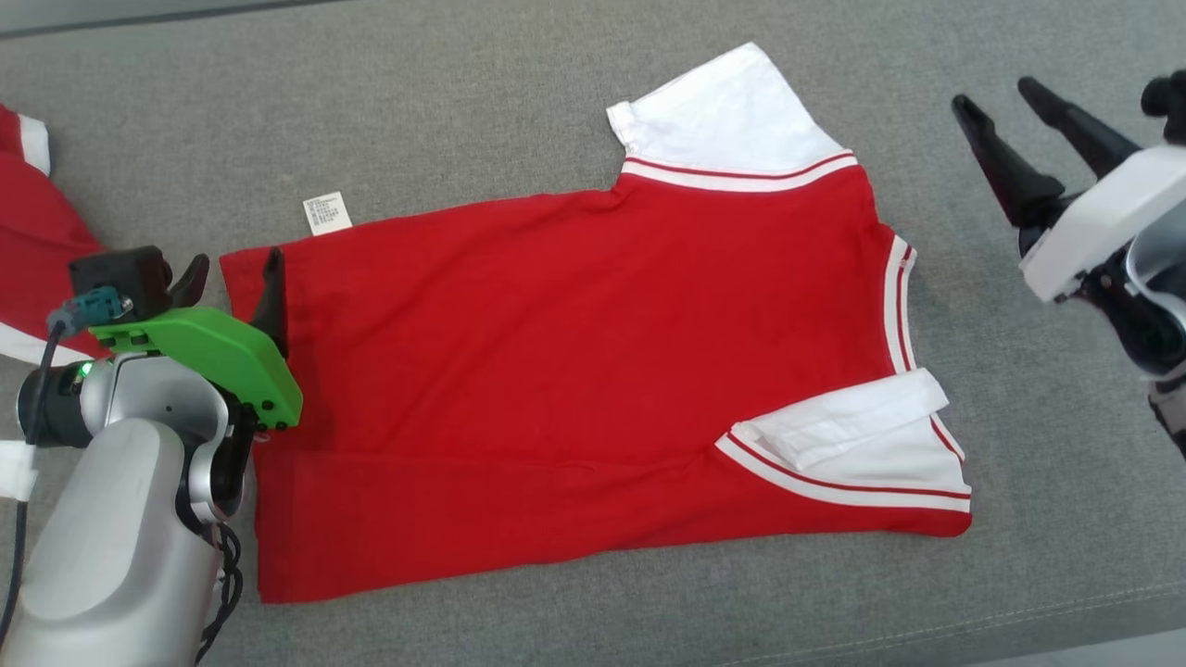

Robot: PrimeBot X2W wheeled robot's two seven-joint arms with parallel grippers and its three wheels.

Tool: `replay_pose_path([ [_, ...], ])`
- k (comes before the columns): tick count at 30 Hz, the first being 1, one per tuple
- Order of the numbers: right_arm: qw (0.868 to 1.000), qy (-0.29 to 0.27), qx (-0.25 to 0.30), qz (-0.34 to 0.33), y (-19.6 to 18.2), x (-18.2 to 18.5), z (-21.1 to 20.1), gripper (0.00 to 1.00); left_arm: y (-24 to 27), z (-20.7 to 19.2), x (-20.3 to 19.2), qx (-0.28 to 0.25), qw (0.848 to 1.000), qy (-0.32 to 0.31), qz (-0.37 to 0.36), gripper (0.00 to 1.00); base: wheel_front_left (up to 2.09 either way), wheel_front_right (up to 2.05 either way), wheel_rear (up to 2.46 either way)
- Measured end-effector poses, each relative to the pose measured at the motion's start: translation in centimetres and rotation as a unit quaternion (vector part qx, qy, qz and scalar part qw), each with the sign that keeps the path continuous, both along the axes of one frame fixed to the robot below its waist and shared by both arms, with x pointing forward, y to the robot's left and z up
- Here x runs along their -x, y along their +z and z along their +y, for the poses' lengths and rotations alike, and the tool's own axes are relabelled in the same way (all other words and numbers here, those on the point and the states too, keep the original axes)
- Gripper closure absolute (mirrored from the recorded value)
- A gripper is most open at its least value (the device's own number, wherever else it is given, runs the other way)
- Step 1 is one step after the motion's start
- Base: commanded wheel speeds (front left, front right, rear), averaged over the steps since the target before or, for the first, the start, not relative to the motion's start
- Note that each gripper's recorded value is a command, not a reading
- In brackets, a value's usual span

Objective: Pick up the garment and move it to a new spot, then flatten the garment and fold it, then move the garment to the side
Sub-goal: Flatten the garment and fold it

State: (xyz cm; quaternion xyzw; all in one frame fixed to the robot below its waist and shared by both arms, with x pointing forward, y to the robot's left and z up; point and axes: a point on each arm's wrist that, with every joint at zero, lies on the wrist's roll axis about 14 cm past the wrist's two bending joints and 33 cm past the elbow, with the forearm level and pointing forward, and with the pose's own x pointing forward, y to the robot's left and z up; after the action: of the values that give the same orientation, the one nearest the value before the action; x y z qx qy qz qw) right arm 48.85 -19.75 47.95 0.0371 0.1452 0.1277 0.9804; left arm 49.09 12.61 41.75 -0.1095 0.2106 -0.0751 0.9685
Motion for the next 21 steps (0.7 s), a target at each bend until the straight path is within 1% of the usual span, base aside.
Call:
replay_pose_path([
  [5, 1.000, 0.004, 0.014, 0.019, -0.6, -3.0, -0.2, 0.00, -2.1, -0.2, -1.3, -0.006, 0.999, 0.000, 0.031, 0.00, 0.00, 0.00, 0.00],
  [7, 0.999, 0.004, 0.024, 0.043, -1.9, -4.3, -0.3, 0.00, -2.6, -1.3, -2.1, -0.002, 0.999, -0.008, 0.035, 0.00, 0.00, 0.00, 0.00],
  [10, 0.997, 0.012, 0.031, 0.070, -3.4, -5.3, 0.1, 0.00, -3.2, -1.8, -2.5, -0.001, 0.999, -0.013, 0.043, 0.00, 0.00, 0.00, 0.00],
  [15, 0.994, 0.028, 0.041, 0.095, -4.9, -7.3, 1.5, 0.00, -3.9, -0.9, -2.9, -0.018, 0.999, -0.007, 0.050, 0.00, 0.00, 0.00, 0.00],
  [21, 0.993, 0.049, 0.041, 0.102, -5.9, -9.7, 3.8, 0.00, -5.1, 0.5, -3.2, -0.035, 0.997, 0.008, 0.067, 0.00, 0.00, 0.00, 0.00],
])
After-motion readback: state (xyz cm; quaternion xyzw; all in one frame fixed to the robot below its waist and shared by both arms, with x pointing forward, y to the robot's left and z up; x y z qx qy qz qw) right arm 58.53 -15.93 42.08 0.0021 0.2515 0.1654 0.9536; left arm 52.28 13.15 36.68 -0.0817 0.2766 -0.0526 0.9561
